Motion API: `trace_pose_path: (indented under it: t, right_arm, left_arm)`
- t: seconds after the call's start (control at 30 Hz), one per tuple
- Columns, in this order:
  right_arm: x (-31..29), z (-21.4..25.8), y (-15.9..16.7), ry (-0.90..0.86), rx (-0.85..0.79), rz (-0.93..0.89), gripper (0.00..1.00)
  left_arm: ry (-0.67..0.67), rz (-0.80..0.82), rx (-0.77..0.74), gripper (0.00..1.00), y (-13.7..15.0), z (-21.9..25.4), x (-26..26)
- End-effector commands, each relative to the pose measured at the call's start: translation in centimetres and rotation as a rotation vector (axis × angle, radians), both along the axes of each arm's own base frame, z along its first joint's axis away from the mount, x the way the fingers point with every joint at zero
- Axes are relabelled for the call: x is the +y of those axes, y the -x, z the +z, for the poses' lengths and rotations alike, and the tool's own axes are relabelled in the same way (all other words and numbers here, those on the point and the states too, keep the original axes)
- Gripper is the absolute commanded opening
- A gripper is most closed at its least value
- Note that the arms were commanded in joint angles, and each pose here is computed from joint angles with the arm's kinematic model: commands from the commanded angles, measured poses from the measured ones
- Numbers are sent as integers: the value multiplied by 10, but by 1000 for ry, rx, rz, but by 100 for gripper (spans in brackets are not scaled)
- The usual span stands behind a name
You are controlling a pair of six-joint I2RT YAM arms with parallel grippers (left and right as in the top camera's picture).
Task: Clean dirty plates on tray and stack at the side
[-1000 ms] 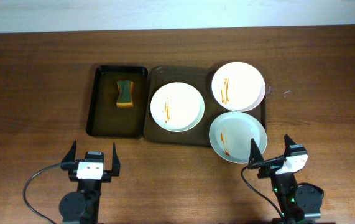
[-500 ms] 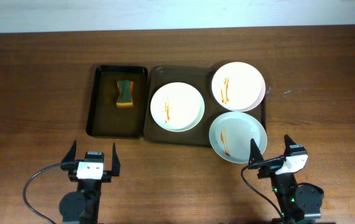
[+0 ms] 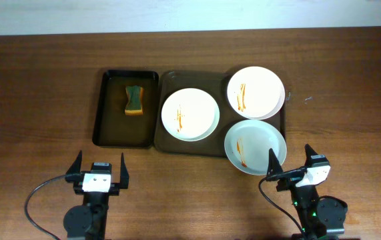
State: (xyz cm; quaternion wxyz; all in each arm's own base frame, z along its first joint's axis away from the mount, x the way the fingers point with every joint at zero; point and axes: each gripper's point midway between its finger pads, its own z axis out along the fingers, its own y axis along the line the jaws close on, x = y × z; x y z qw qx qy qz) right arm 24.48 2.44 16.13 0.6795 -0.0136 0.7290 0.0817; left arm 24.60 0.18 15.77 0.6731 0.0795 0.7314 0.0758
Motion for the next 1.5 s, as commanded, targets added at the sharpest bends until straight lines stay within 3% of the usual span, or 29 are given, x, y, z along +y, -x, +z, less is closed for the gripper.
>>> trace_pose_path:
  t: [0.0,0.47,0.6,0.87,1.07,1.27,1.47]
  right_arm:
    - [1,-3,0,8,3,1,98]
    - [4,2,0,6,-16,18,98]
    - [13,2,2,3,-18,73,98]
    - [16,59,11,6,-142,92,98]
    - [16,115,19,8,-214,91,99]
    - [19,146,-11,3,-56,108,98]
    - [27,140,-67,-17,279,147,98]
  left_arm:
    - [-15,-14,-3,100,0,-1,-3]
    - [-14,-20,-7,100,0,0,-4]
    - [-10,-86,-35,100,0,6,-15]
    - [54,-113,-157,100,7,75,-20]
    - [56,-117,-127,100,-8,126,-21]
    - [85,-180,138,100,-64,126,-32]
    - [167,-282,534,100,-126,114,-52]
